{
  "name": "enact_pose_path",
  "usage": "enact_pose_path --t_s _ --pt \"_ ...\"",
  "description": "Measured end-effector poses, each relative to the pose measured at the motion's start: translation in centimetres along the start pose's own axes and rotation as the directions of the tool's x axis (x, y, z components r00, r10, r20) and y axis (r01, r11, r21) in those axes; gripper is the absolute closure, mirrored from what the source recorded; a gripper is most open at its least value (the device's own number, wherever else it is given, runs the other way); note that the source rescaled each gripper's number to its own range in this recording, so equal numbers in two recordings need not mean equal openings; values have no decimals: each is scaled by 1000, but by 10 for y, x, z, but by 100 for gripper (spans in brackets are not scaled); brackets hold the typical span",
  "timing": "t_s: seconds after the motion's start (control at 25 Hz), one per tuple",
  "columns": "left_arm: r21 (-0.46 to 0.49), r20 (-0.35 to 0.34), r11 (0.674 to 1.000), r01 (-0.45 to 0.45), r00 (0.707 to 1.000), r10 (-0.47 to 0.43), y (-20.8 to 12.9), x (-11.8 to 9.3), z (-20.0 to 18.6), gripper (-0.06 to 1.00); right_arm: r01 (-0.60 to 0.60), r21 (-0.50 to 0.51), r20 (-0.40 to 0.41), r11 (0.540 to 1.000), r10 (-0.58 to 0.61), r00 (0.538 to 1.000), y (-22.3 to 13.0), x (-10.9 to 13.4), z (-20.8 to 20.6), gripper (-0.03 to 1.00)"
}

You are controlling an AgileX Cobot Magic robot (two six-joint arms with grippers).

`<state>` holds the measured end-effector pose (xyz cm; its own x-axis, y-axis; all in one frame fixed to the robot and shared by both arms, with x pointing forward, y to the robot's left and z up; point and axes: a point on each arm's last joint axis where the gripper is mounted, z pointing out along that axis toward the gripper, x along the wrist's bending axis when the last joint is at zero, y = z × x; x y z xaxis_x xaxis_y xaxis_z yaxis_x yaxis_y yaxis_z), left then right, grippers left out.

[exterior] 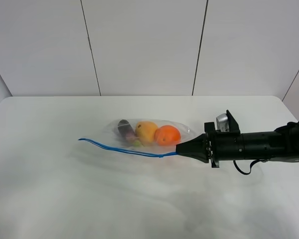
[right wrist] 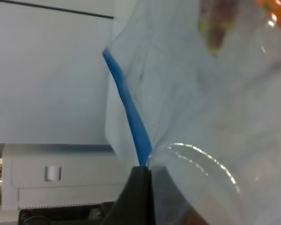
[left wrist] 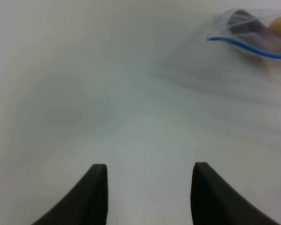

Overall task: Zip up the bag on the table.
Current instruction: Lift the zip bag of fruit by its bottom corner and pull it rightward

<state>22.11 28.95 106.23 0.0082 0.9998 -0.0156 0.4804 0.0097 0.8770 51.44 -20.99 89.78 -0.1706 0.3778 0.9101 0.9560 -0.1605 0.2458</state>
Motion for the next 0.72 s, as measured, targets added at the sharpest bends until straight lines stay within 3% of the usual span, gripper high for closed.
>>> enact_pose_path --t_s 0.56,0.72 --pt "-1 0 1000 0 1000 0 0 0 0 16 19 -1 -13 1000 -19 1000 0 1 0 96" --pt "-49 4 999 1 1000 0 6 -1 -6 16 21 -1 -13 1000 -21 1000 0 1 0 96"
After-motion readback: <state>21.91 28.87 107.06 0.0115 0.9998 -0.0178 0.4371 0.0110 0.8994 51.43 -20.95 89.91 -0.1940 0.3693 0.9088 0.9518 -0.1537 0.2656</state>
